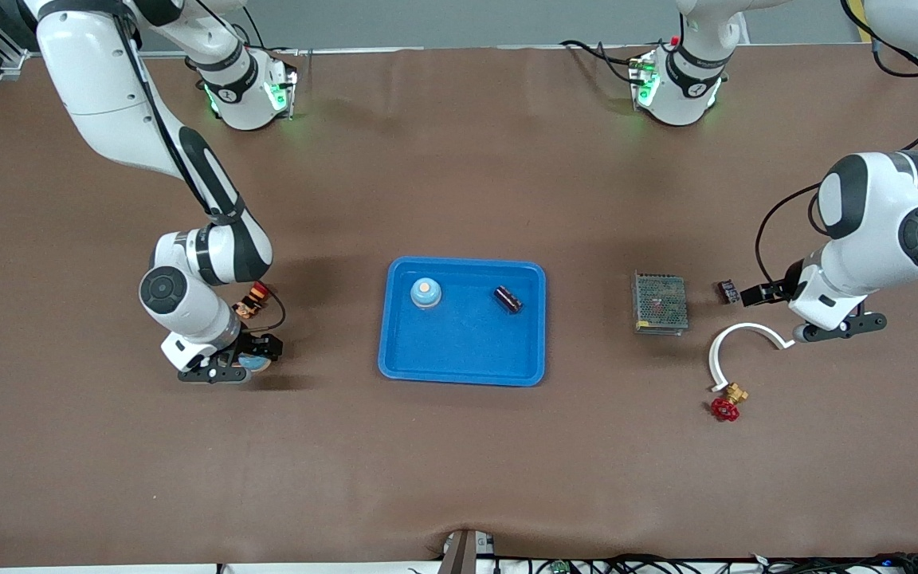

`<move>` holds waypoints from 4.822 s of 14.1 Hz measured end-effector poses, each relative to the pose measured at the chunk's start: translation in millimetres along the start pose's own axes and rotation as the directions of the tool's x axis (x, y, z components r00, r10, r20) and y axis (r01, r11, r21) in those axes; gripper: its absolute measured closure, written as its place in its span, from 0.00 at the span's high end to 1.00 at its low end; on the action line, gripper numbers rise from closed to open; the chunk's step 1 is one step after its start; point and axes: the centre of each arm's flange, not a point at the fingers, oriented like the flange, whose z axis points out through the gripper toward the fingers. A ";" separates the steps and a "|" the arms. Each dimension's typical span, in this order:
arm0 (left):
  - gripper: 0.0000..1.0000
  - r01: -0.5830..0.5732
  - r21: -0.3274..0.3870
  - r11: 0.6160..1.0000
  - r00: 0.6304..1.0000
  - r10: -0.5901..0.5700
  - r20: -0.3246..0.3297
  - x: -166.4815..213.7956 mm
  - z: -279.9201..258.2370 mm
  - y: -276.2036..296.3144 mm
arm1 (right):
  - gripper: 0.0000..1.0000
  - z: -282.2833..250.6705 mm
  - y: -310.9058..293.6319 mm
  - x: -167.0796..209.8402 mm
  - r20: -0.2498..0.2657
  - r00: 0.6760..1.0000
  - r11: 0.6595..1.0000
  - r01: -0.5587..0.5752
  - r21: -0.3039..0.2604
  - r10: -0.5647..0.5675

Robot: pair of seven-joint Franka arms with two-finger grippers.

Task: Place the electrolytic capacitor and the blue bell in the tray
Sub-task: 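Grasp the second bell with the right gripper while the left reaches the capacitor, then carry the second bell into the tray with the right gripper, then carry the second capacitor into the tray with the left gripper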

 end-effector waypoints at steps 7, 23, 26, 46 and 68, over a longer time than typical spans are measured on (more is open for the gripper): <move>1.00 0.136 -0.025 0.990 0.990 -0.136 0.024 -22.1 55.6 -11.9 | 0.70 -3.5 -3.1 1.4 -0.005 1.000 1.000 0.004 0.004 -0.004; 1.00 0.157 -0.072 0.985 0.987 -0.159 -0.019 -42.9 141.1 -14.6 | 0.68 -131.9 -221.6 -12.5 0.062 0.927 0.929 -0.370 0.005 0.369; 1.00 0.157 -0.073 0.985 0.987 -0.159 -0.011 -45.4 149.7 -14.1 | 0.68 -126.6 -259.3 -23.9 0.062 0.893 0.894 -0.447 0.003 0.446; 0.34 0.155 -0.077 0.985 0.986 -0.159 -0.042 -36.6 128.9 -13.7 | 0.68 -37.1 -339.4 -24.7 0.069 0.801 0.804 -0.594 -0.027 0.594; 0.34 0.543 -0.051 0.838 0.836 -0.533 0.132 -12.9 -66.3 330.7 | 0.68 -20.7 -350.7 -32.4 0.042 0.816 0.817 -0.576 -0.022 0.576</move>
